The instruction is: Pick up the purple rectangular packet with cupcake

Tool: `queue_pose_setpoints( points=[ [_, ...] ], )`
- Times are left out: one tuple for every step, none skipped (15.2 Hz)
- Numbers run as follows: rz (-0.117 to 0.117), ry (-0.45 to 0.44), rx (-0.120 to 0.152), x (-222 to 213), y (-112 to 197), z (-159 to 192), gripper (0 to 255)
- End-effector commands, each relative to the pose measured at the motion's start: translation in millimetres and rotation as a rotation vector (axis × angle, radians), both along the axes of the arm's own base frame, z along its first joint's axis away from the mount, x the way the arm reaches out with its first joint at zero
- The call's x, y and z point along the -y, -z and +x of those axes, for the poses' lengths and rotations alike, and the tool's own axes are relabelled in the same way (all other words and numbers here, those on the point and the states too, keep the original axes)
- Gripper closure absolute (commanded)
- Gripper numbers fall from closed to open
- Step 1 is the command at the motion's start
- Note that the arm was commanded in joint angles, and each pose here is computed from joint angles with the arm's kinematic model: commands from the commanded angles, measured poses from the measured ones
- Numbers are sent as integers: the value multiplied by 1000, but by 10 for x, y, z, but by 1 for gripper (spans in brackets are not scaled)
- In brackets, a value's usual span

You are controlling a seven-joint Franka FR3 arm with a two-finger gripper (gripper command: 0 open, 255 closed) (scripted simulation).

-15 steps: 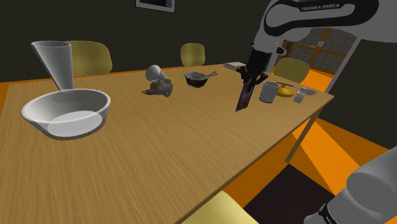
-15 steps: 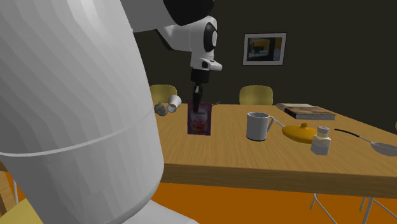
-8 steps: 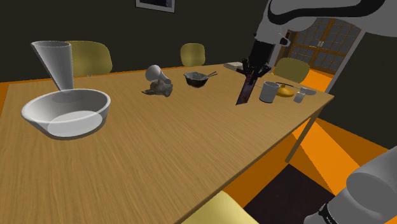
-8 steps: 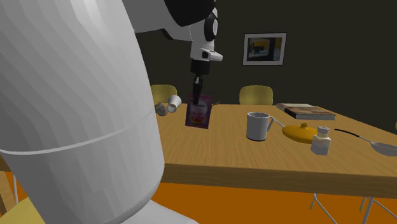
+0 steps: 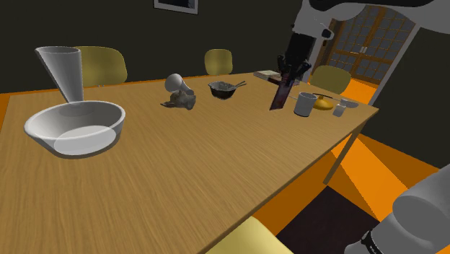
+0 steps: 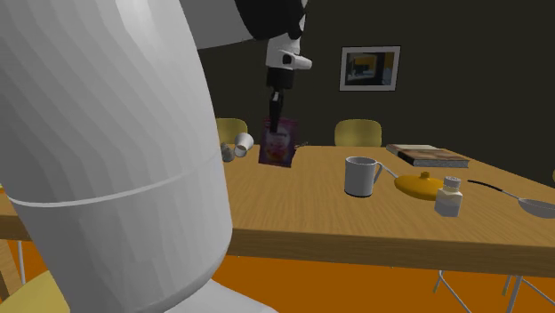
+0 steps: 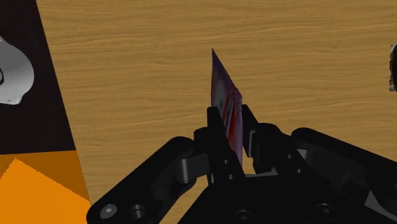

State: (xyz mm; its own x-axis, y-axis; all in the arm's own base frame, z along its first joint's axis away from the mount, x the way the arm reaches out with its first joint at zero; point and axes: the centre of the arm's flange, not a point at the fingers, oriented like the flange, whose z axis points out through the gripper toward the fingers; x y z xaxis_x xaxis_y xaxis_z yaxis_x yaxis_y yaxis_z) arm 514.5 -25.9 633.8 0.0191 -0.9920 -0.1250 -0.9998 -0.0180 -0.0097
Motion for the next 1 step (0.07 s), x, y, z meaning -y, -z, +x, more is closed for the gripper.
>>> queue_pose_setpoints(
  points=[
    [0, 0, 0, -2, -27, -7, 255]
  ],
)
